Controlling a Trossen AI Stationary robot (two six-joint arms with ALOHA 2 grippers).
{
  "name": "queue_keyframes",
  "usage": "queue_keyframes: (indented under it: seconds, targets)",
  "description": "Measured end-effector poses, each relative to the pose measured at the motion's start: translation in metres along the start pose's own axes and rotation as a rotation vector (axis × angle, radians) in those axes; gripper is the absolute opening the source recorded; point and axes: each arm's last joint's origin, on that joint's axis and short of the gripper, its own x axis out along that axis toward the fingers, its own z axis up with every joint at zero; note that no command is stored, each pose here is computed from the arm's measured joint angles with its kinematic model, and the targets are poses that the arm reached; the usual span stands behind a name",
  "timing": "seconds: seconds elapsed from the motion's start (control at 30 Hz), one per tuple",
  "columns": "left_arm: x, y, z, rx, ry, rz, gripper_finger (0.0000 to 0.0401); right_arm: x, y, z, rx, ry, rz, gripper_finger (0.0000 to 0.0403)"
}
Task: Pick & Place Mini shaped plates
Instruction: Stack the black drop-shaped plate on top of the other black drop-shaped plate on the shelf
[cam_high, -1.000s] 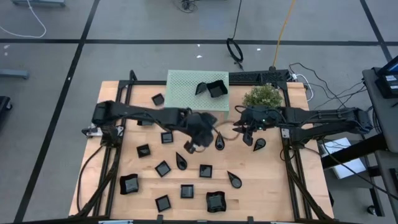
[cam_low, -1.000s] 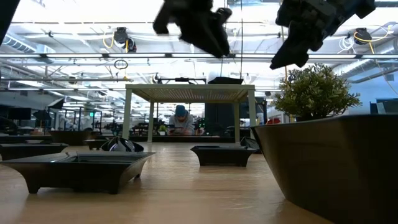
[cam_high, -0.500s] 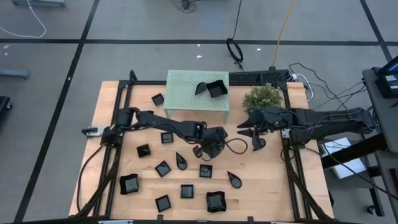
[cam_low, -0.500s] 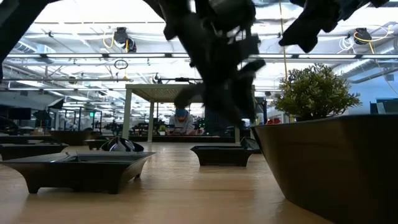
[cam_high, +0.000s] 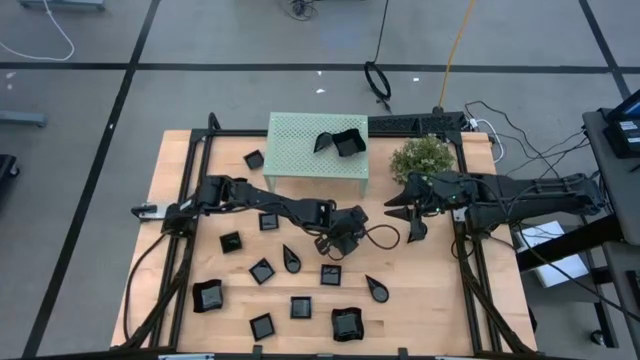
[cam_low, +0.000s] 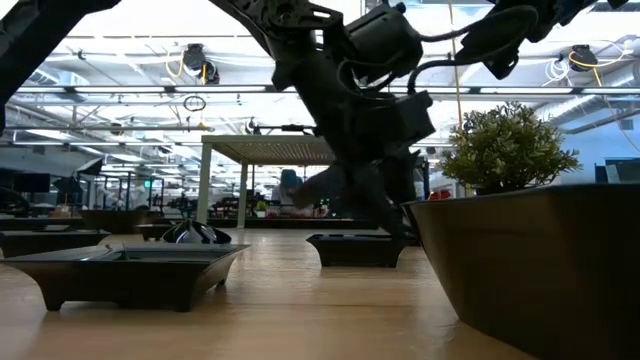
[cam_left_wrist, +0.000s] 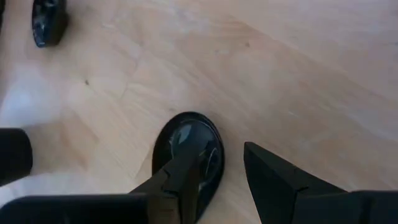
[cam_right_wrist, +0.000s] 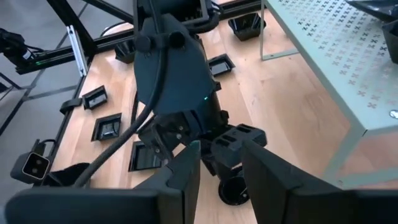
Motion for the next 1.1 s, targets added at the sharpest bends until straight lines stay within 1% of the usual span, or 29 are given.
queue_keyframes:
  seconds: [0.2,0.3,0.37,0.57,0.73,0.8,0.9,1.1]
  targets:
    - [0.002,-0.002,-0.002,-0.071,0.02,-0.015,0.0131,0.0,0.0,0.0,0.0,-0.001,0.0,0.0105]
    - [0.002,-0.001,-0.004,-0.165,0.02,-0.01,0.013,0.0,0.0,0.0,0.0,-0.002,-0.001,0.0105]
    - [0.003,0.0,-0.005,-0.23,0.02,-0.011,0.0121,0.0,0.0,0.0,0.0,-0.002,-0.002,0.0105]
    - [0.003,0.003,-0.01,-0.355,0.027,-0.001,0.006,0.0,0.0,0.0,0.0,-0.002,-0.003,0.0105]
    - [0.003,0.007,-0.017,-0.502,0.036,0.007,0.0009,0.0,0.0,0.001,0.001,-0.01,-0.001,0.0105]
    - [0.004,0.008,-0.019,-0.554,0.034,0.007,0.0006,0.0,0.0,0.001,0.001,-0.01,-0.001,0.0105]
    - [0.001,0.008,-0.017,-0.588,0.027,0.0,0.0008,0.0,0.0,0.001,0.001,-0.01,-0.001,0.0105]
    - [-0.013,0.007,-0.004,-0.689,-0.01,-0.017,0.0006,0.0,0.0,0.001,0.0,-0.008,-0.002,0.0105]
